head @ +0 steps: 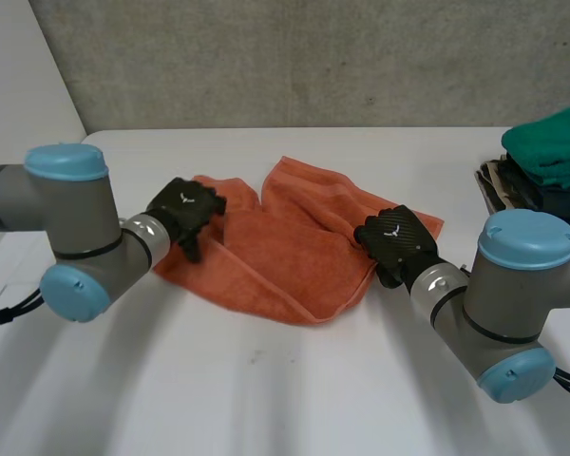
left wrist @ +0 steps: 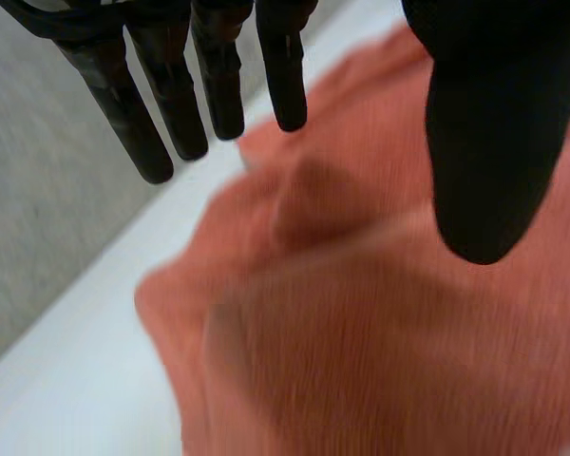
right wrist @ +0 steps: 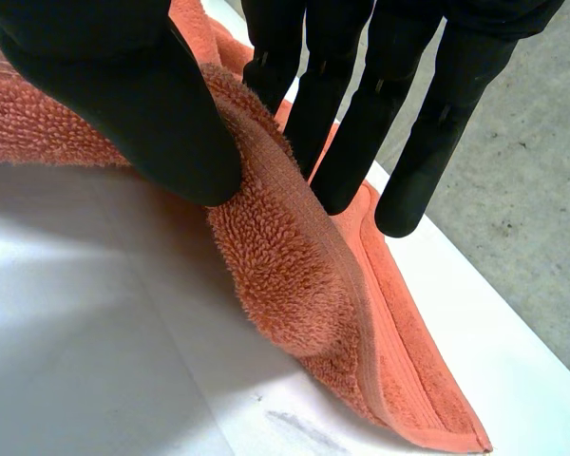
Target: Fold the laundry.
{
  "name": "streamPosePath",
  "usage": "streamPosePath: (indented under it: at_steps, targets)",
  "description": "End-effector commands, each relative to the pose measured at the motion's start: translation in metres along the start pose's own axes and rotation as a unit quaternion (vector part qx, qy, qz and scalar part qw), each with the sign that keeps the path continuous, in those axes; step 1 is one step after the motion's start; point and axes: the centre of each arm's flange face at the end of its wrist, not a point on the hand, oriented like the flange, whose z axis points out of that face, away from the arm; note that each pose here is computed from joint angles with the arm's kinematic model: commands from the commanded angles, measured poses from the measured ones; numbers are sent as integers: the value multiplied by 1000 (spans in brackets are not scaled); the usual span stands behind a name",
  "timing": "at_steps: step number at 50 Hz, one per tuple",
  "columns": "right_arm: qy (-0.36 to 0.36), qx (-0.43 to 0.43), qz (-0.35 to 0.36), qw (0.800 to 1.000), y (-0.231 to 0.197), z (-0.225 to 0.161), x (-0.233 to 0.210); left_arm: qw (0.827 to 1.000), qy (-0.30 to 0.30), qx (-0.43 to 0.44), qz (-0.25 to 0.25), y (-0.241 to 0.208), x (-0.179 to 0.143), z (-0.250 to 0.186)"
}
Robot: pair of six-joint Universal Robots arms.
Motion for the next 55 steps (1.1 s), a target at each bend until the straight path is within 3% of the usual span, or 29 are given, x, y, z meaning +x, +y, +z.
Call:
streamPosePath:
  at_steps: [1, 18, 23, 27, 34, 40, 48, 55]
  targets:
    - [6, -1, 1, 1000, 1, 1, 5, 997, -31, -65, 14, 21, -10, 10]
    - [14, -1, -18, 1000, -1, 3, 8, 997, -41, -68, 17, 24, -9, 18]
    - [26, 11, -20, 999, -14, 4, 18, 998, -65, -26, 11, -21, -19, -9]
    - [37, 22, -39, 998, -53, -12, 38, 995, -95, 15, -15, -60, -37, -44]
    - [116, 20, -99, 988, -138, -65, 121, 978, -163, 112, -59, -124, -76, -117]
    - [142, 29, -111, 983, -174, -90, 147, 965, -195, 142, -99, -134, -96, -149]
    - [79, -37, -114, 990, -145, -70, 126, 970, -179, 89, -136, -95, -85, -138]
    - [16, -128, -92, 987, -75, -25, 101, 975, -159, 72, -140, -46, -68, -74]
